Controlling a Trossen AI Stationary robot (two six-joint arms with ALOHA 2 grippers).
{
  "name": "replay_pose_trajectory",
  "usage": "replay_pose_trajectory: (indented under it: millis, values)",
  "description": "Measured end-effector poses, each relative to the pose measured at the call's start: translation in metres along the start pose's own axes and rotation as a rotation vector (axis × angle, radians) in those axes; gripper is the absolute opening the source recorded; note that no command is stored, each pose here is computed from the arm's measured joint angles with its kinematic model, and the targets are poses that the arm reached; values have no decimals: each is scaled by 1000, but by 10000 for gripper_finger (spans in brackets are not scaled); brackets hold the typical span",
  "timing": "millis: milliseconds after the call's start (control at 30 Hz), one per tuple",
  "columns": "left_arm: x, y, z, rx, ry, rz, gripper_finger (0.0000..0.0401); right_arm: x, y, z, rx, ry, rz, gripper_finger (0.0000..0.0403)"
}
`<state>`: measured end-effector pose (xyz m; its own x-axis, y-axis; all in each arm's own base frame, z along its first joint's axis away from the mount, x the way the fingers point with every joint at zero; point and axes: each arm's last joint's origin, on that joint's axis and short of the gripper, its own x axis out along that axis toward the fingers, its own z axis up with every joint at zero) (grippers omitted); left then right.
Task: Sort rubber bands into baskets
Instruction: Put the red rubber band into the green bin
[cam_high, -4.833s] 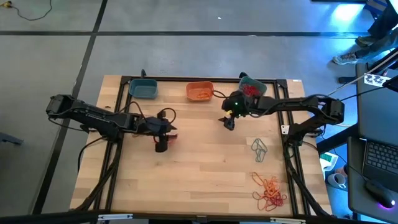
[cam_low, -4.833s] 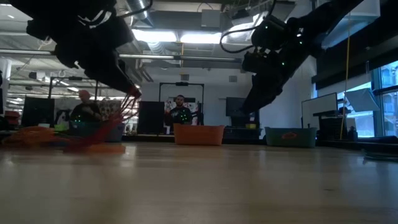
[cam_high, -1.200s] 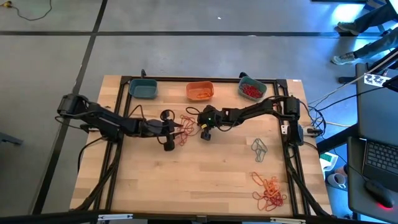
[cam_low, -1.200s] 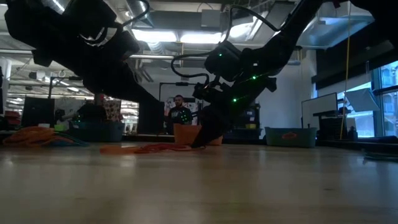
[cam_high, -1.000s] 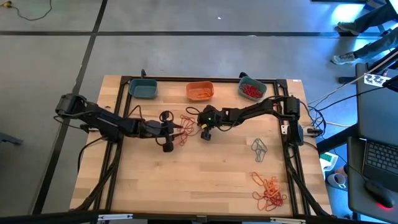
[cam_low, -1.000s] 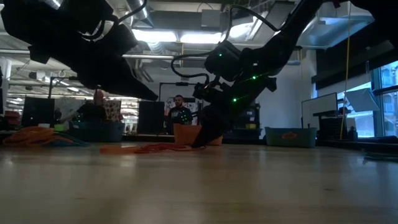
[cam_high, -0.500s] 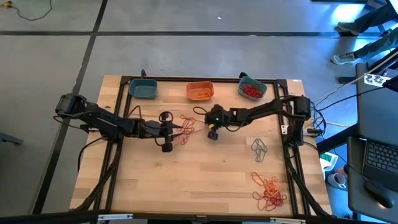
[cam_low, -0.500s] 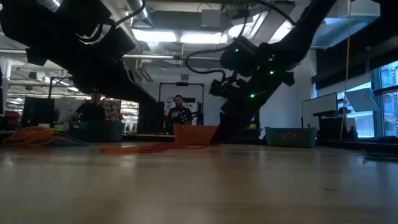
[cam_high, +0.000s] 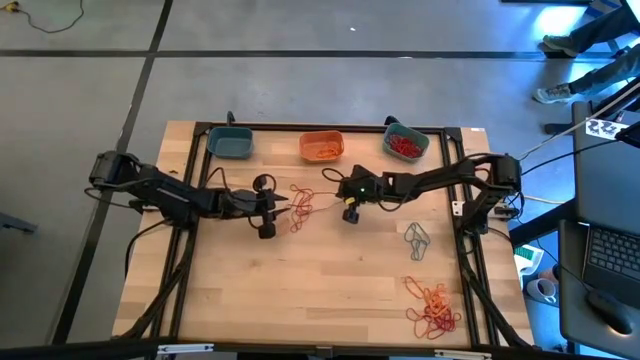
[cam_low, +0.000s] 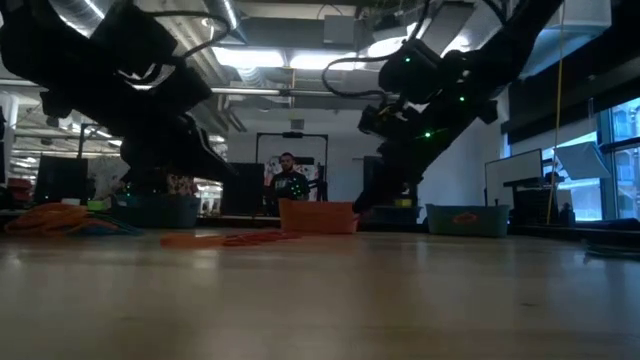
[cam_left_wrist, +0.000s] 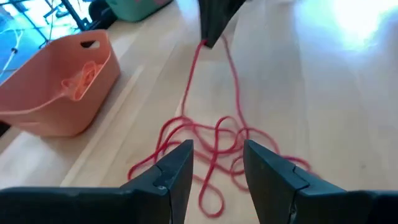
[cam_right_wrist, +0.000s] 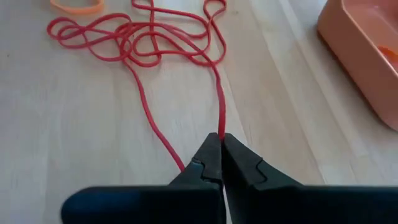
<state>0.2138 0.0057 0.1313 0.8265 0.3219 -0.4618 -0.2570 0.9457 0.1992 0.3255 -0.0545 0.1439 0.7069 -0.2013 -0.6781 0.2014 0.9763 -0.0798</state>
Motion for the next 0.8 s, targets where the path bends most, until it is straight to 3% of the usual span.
replay_pose_trajectory:
  millis: [200, 300, 567, 800]
  values:
    - [2, 6, -4, -20, 19, 25, 138, 1, 2, 9, 3, -100, 63, 3]
    - [4, 5, -7, -14, 35, 24, 138, -1, 1, 6, -1, -51, 31, 2]
    - [9, 6, -13, -17, 67, 33, 138, -57, -16, 19, 1, 3, -288, 2]
    - [9, 6, -10, -26, 40, 34, 138, -120, -50, 18, 27, 61, -599, 3]
